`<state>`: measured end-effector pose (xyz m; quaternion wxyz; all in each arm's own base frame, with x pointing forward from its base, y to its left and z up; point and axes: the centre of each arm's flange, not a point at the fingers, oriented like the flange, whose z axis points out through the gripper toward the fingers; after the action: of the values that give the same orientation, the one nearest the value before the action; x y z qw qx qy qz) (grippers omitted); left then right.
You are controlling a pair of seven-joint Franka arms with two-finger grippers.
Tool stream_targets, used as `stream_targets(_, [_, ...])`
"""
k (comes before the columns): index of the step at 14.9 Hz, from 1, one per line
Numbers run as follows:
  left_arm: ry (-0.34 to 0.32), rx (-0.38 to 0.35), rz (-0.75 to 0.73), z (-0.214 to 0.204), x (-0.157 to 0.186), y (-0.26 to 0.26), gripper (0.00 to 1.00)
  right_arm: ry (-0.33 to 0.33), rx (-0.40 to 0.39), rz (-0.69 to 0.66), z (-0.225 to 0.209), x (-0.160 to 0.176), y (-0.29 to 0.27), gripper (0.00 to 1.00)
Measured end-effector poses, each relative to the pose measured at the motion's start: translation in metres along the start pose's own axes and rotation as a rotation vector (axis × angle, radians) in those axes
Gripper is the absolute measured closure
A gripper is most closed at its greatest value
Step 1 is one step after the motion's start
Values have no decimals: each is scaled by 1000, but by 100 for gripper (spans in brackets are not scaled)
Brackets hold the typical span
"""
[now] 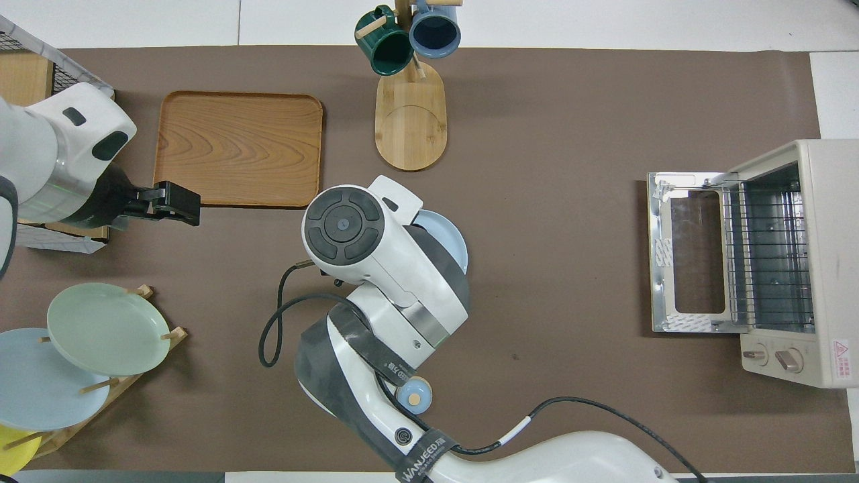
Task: Put eggplant into oven
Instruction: 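Grasp the blue plate holding the eggplant with the right gripper and lift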
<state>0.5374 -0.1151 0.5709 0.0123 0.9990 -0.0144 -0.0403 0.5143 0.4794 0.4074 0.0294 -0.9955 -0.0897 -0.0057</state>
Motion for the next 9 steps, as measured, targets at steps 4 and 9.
stream_targets(4, [-34, 7, 5, -6, -12, -2, 0, 28, 15, -12, 43, -17, 0, 53])
stream_targets(9, [-25, 4, -8, -12, -11, -10, 0, 43, -5, -101, 81, -60, -27, 52])
